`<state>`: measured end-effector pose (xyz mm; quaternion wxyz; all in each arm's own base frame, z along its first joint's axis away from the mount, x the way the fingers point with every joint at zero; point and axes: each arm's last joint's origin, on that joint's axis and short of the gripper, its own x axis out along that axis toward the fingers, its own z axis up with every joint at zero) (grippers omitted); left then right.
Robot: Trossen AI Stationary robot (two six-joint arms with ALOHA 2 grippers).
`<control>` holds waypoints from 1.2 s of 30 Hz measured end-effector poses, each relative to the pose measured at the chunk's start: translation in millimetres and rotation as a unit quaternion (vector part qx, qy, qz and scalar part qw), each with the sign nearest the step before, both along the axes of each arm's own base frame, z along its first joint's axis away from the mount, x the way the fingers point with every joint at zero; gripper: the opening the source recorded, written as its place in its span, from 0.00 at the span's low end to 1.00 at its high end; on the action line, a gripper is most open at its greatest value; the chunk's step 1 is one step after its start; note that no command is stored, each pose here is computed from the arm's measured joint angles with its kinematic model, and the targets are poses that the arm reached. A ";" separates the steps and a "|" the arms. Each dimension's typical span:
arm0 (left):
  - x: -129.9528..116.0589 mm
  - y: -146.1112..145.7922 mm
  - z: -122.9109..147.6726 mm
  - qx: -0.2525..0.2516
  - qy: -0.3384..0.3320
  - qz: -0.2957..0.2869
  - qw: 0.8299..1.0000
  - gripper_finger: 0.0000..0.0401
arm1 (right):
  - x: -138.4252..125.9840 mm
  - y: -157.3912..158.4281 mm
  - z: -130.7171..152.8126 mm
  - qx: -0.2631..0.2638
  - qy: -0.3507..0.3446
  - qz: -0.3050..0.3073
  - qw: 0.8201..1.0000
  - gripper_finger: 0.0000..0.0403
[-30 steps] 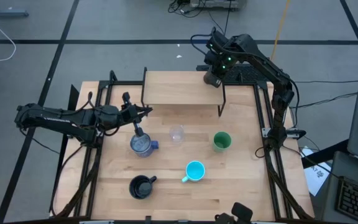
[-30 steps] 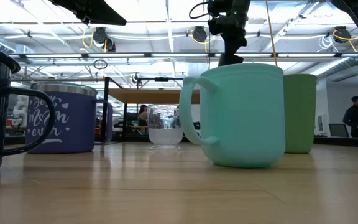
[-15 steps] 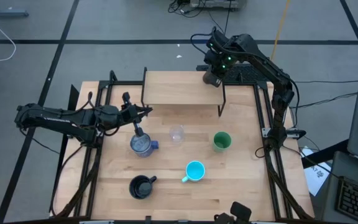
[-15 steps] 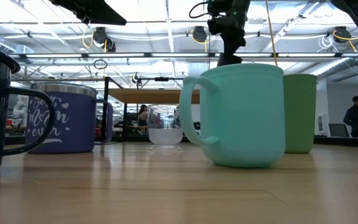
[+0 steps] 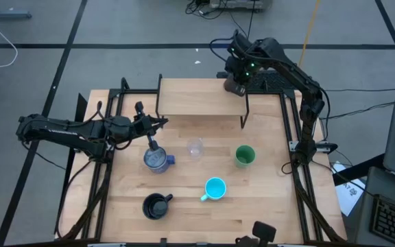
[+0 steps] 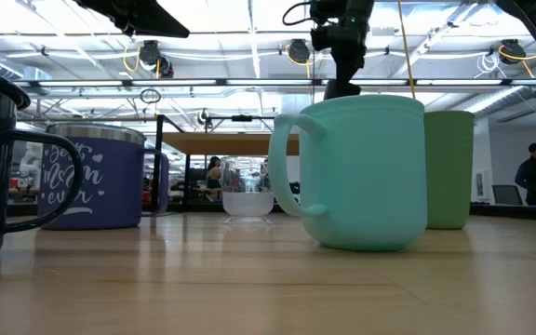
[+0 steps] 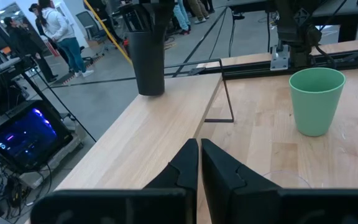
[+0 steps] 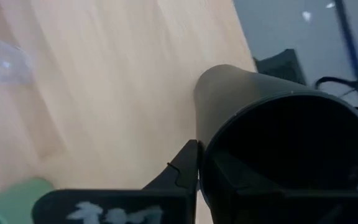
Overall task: Stack small to large cups/mugs on shelf
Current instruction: Put the black cup on the shelf
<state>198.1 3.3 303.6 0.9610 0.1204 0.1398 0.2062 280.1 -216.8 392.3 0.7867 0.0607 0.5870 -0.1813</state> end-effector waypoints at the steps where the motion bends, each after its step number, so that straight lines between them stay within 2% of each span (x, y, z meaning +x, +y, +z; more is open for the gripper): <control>1: 0.0 0.0 0.0 0.000 0.000 0.000 1.000 0.05 | 0.6 0.7 0.0 -0.010 0.008 0.007 1.000 0.03; 10: 0.6 0.0 2.4 0.003 -0.011 -0.001 1.000 0.05 | 8.0 11.5 0.2 -0.071 0.064 0.083 0.992 0.03; 19: 0.6 0.0 2.3 0.007 -0.009 -0.002 1.000 0.05 | 6.0 15.2 -1.0 -0.061 0.082 0.093 0.990 0.03; 36: 0.4 0.0 1.6 0.006 -0.006 -0.002 1.000 0.05 | 9.2 12.4 0.5 -0.085 0.074 0.098 0.989 0.26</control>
